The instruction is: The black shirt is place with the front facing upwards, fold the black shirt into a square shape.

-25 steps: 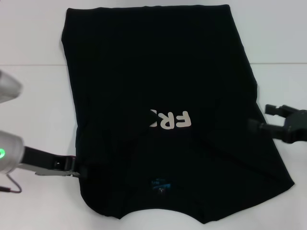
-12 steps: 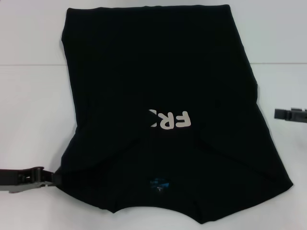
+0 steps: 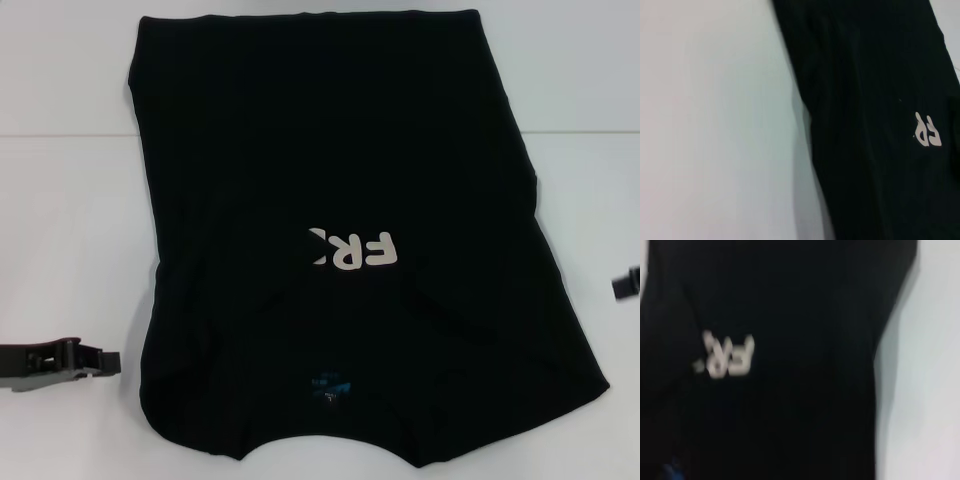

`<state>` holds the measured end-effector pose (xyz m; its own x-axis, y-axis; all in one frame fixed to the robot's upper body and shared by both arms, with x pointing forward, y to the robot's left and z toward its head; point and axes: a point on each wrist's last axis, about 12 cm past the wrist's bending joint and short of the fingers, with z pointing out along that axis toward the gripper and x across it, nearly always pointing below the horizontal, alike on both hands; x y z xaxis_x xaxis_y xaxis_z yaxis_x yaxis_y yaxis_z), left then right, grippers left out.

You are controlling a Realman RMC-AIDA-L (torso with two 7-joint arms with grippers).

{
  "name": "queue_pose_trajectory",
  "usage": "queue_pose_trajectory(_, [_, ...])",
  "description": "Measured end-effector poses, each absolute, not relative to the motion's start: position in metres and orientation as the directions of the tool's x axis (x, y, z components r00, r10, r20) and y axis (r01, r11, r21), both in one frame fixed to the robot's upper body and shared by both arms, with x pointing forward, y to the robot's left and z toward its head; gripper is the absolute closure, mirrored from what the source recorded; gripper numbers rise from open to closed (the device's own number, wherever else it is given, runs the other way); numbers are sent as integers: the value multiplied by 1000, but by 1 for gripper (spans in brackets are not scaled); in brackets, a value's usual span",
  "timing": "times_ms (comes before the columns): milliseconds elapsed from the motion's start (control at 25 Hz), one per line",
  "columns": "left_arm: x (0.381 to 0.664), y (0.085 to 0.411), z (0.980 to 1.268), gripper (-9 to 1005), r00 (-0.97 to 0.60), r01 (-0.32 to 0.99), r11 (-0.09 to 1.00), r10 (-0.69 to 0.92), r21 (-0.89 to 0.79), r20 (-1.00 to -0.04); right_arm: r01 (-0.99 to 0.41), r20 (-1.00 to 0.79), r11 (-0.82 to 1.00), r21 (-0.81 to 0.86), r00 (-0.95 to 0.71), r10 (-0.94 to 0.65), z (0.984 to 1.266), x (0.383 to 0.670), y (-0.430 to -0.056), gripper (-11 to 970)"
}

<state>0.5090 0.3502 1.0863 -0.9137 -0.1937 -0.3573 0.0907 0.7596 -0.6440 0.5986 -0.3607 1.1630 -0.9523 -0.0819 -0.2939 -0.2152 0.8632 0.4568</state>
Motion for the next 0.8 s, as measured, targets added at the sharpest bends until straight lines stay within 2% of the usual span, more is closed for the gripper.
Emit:
queue_pose_trajectory(240, [510,350,1086,942,-912,100,761,-188,-641,-366,-231,-161,887,400,-970,-180,1157,599,-341,15])
queue_pose_trajectory(560, [510,349,1086,938,-912,112,763,-175,-637,-370,-237,-138,880,412,-971,-197,1149,596,-336,15])
queue_pose_trajectory(800, [513,345,1093,935,-901,212,761,-91,-613,-424,-243,-152,882,403,-969,-197,1151,596,-340,15])
